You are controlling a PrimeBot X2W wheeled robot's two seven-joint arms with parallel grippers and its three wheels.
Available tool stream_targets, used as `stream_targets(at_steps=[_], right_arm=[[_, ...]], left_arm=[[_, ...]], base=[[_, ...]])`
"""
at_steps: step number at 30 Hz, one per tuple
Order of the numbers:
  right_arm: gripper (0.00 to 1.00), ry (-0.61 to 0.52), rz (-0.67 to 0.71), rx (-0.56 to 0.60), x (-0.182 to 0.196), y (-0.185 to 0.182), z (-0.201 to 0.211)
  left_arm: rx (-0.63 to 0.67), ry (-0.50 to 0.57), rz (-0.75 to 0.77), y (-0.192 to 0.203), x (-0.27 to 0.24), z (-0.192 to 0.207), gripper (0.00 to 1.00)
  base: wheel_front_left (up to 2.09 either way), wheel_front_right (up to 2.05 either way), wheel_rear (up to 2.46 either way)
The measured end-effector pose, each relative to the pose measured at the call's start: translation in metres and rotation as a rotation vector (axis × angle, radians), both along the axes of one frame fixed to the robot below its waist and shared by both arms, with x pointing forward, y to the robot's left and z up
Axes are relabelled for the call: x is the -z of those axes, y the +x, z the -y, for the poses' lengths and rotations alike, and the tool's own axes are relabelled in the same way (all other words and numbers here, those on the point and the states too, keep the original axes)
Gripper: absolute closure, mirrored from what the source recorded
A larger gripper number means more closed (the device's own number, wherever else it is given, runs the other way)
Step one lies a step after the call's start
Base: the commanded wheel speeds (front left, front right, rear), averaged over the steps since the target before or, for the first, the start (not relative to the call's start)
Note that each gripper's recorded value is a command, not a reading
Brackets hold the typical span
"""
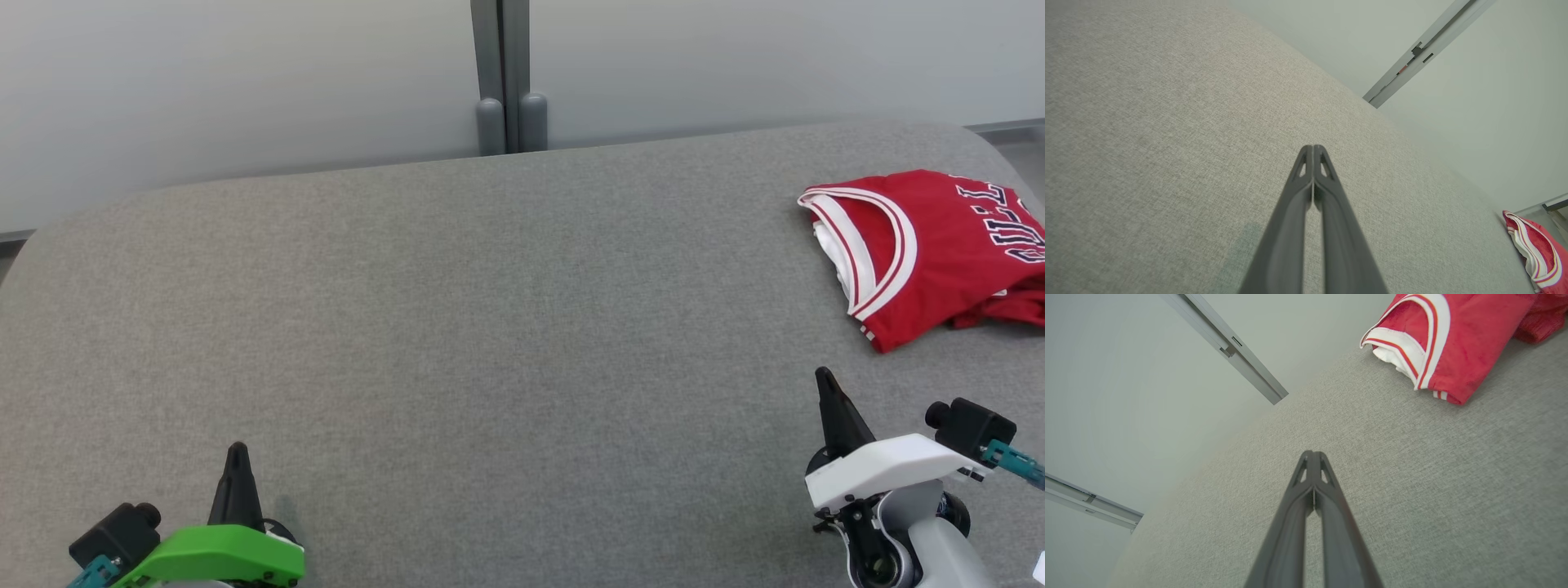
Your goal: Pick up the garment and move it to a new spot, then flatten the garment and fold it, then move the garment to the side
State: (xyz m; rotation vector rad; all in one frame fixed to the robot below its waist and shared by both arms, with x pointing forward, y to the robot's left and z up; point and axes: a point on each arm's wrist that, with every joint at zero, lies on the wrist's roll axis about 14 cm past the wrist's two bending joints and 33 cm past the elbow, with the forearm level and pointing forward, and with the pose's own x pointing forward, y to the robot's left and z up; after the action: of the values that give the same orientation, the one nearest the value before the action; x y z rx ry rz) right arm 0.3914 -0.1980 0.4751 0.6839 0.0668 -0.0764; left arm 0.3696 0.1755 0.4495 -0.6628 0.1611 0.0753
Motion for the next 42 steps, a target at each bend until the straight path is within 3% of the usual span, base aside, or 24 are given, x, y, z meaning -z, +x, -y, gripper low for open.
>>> stream_targets(at_steps=[42], right_arm=[[1.00, 0.487, 0.037, 0.032, -0.014, 0.000, 0.004]], left_arm=[[-0.068, -0.497, 0.045, 0.011, -0.024, -0.011, 1.00]], base=[[0.00, 0.00, 0.00]])
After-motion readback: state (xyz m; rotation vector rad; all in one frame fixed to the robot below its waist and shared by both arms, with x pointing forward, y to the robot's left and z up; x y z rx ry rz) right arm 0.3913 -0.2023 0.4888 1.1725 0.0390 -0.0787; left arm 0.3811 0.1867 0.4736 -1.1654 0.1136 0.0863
